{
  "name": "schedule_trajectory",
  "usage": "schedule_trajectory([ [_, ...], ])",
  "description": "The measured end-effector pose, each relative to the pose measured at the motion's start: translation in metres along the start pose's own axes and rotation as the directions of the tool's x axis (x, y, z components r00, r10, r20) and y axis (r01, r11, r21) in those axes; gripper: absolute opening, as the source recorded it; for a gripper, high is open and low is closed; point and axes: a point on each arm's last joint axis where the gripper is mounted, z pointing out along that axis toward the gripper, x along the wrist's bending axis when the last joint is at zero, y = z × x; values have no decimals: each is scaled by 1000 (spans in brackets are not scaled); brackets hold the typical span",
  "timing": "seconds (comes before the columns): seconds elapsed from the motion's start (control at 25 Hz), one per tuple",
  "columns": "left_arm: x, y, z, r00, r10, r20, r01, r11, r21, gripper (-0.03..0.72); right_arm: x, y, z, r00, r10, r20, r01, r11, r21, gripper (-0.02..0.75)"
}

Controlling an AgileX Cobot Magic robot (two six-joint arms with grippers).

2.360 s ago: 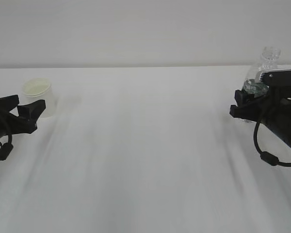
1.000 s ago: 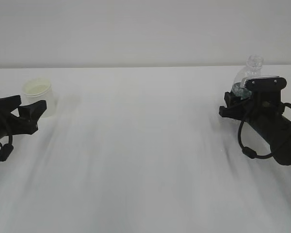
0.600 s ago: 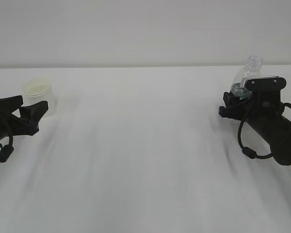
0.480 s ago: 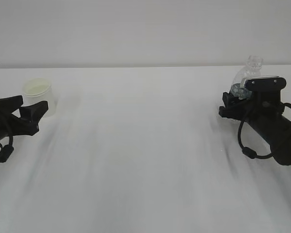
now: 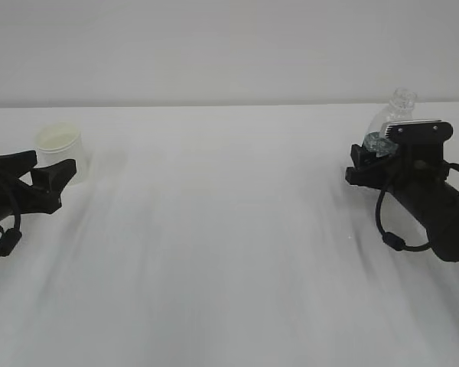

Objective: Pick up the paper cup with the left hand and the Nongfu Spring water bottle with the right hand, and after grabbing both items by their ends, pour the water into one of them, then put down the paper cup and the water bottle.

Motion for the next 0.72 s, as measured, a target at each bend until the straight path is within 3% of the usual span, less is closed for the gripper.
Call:
schedule_trajectory([
  [0.72, -1, 4, -1, 1000, 6, 5, -6, 1000, -12, 505, 4, 8, -9, 999, 17, -43, -17, 1000, 4, 538],
])
